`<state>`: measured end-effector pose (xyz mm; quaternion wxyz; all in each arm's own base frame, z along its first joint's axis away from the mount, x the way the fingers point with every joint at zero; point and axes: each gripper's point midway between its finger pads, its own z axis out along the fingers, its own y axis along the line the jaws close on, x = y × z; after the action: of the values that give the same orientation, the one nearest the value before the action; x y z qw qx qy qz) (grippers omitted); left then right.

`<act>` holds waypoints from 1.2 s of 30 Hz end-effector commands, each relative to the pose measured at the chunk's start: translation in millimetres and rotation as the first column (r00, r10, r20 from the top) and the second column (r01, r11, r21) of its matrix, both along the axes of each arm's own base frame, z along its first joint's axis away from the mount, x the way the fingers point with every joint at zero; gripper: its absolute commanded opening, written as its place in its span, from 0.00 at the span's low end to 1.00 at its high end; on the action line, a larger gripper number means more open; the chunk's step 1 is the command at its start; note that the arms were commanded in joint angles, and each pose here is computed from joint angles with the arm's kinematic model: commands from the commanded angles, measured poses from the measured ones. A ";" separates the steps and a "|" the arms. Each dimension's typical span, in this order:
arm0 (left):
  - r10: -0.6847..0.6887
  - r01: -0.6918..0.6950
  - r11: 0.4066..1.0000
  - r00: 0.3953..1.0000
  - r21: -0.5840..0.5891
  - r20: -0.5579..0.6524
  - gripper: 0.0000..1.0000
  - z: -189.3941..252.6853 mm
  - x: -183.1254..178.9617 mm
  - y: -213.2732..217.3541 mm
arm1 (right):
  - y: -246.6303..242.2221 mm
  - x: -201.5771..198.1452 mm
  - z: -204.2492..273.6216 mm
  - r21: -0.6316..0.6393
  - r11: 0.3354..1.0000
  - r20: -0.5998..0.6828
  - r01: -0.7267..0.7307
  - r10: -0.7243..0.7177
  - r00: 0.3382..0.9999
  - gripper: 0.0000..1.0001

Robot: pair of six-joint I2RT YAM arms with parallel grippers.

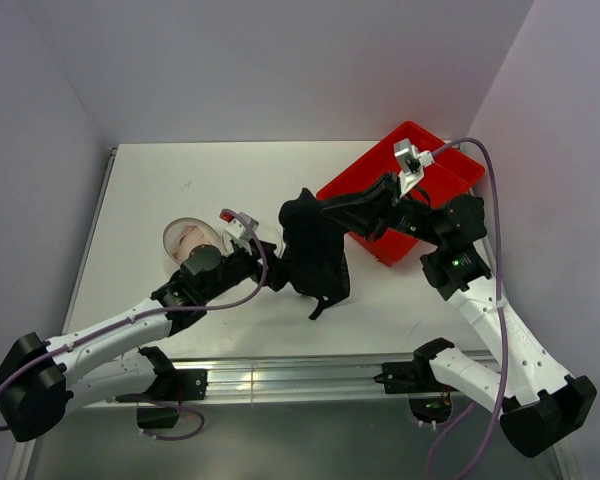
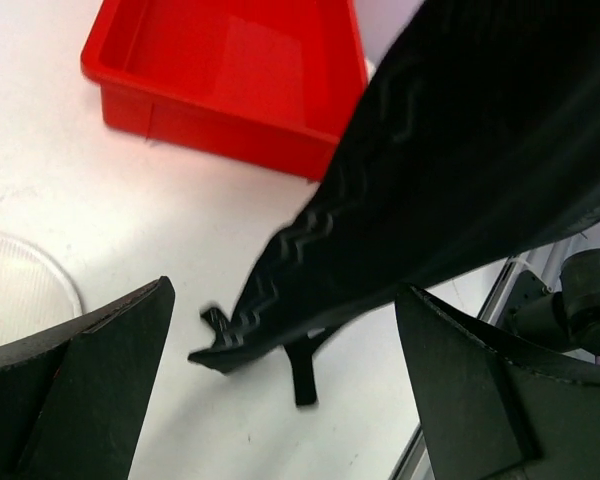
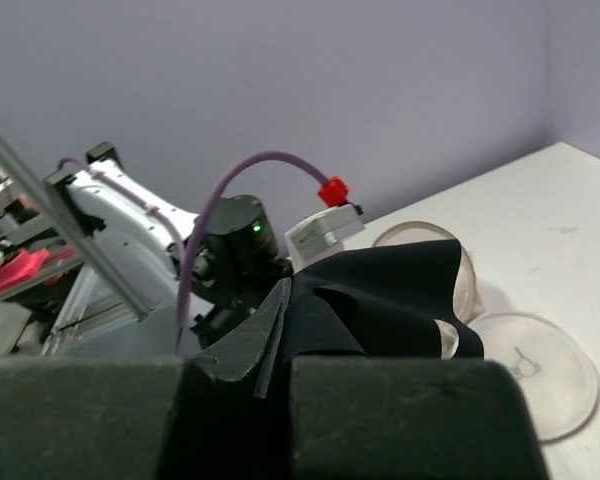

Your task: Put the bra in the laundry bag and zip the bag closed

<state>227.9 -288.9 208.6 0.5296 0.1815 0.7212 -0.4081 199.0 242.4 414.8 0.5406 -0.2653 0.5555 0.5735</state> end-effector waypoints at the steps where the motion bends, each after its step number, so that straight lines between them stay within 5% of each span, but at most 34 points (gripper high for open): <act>1: -0.065 0.074 0.995 0.989 -0.066 0.131 0.99 36.1 -7.2 -7.6 | -3.5 -32.6 40.3 0.035 0.994 0.146 -0.107 0.101 0.984 0.00; 9: -0.342 0.366 0.920 0.924 -0.142 0.171 0.95 60.6 -52.9 -32.7 | 2.6 -32.5 37.1 0.017 0.985 0.136 -0.172 0.168 0.976 0.00; 12: -0.371 0.397 0.904 0.913 -0.158 0.172 0.81 65.1 -57.7 -36.6 | 3.2 -30.6 38.3 0.023 0.985 0.130 -0.171 0.167 0.977 0.00; 15: -0.377 0.405 0.899 0.909 -0.165 0.178 0.42 68.7 -58.0 -37.8 | 3.6 -28.5 37.0 0.017 0.986 0.128 -0.168 0.164 0.978 0.00; 16: -0.355 0.380 0.910 0.920 -0.168 0.164 0.17 67.1 -53.9 -37.2 | 3.4 -27.6 37.0 0.015 0.987 0.131 -0.161 0.157 0.979 0.00; 18: -0.320 0.341 0.925 0.937 -0.166 0.140 0.00 66.1 -46.1 -36.5 | 3.1 -25.6 34.8 0.006 0.989 0.124 -0.150 0.148 0.981 0.00; 25: -0.160 0.159 0.971 0.987 -0.177 0.010 0.00 64.4 -15.5 -32.4 | -1.2 -34.5 29.0 -0.044 0.989 0.200 -0.138 0.144 0.969 0.00; 36: 0.082 -0.104 0.978 0.989 -0.182 -0.124 0.00 72.1 46.4 -2.1 | -12.5 -117.4 -12.4 -0.162 0.914 0.307 -0.373 0.406 0.861 0.00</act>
<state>245.6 -307.3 267.3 0.5026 0.1327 0.7077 -0.4785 111.8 234.8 411.8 0.4989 -0.4419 0.4547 0.5908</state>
